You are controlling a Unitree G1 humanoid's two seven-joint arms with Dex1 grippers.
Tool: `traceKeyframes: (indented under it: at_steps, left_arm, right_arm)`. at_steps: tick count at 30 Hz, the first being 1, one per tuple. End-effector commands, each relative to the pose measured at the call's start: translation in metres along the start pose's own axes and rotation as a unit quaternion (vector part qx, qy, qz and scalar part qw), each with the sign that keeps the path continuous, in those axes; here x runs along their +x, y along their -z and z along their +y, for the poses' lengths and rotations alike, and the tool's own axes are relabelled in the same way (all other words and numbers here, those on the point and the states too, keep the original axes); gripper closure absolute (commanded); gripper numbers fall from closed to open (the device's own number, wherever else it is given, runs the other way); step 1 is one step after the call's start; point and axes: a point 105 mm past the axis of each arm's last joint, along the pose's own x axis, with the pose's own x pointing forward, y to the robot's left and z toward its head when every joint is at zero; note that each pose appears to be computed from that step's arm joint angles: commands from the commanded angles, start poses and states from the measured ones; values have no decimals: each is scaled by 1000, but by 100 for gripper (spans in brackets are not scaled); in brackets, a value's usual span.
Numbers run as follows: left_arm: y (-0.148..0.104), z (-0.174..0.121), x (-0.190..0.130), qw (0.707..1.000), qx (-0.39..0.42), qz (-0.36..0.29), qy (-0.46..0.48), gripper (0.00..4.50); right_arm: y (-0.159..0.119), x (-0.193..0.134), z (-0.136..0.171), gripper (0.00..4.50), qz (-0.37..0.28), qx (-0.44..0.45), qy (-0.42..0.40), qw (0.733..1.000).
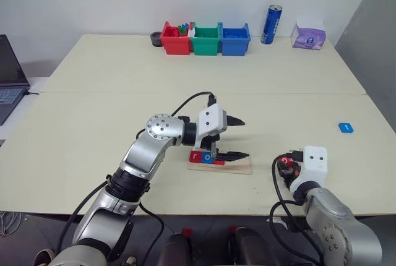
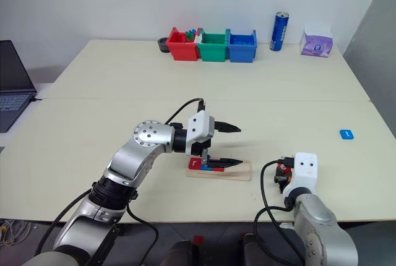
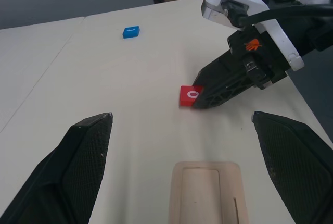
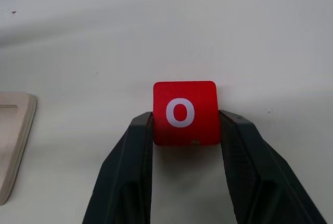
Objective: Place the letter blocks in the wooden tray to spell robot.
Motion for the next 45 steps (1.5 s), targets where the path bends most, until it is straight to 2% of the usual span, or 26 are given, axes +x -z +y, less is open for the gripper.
traceKeyframes:
  at_steps: [1,5,9,13,15,18,20,22,25,29,34,38,45]
  left_arm:
    - [-8,0,1,1000,24,-6,2,0]
    - [-7,0,-1,1000,24,-4,-2,0]
    - [-3,1,-4,1000,22,2,-12,0]
    - [0,6,-9,999,19,8,-27,0]
    - [3,9,-13,999,14,12,-38,0]
    - [7,9,-18,999,8,17,-42,0]
    - [9,8,-19,999,8,21,-43,0]
    - [9,8,-20,999,7,23,-48,0]
    - [10,9,-22,998,7,26,-56,0]
    - [14,11,-26,997,7,34,-67,0]
    - [16,10,-28,997,9,42,-70,0]
    - [16,10,-29,996,9,44,-72,0]
    - [18,11,-34,996,8,47,-77,0]
  right_arm:
    - [-5,2,4,270,-19,12,10,1000]
    - [-11,2,13,132,-40,20,1,999]
    - [-33,-4,20,1,-96,5,-2,995]
    - [-55,-10,18,1,-144,-38,-9,989]
    - [-64,-8,11,1,-145,-84,-38,985]
    - [-69,-4,8,1,-110,-133,-149,974]
    - [-70,-5,-1,1,-89,-181,-189,961]
    - [-60,-11,-3,1,-42,-234,-262,935]
    - [-43,-21,-4,1,23,-269,-350,897]
    - [-33,-3,-18,1,61,-344,-352,868]
    - [-38,16,-21,1,58,-379,-362,849]
    - [-44,25,-27,1,61,-398,-366,839]
    - [-37,28,-43,1,131,-402,-396,815]
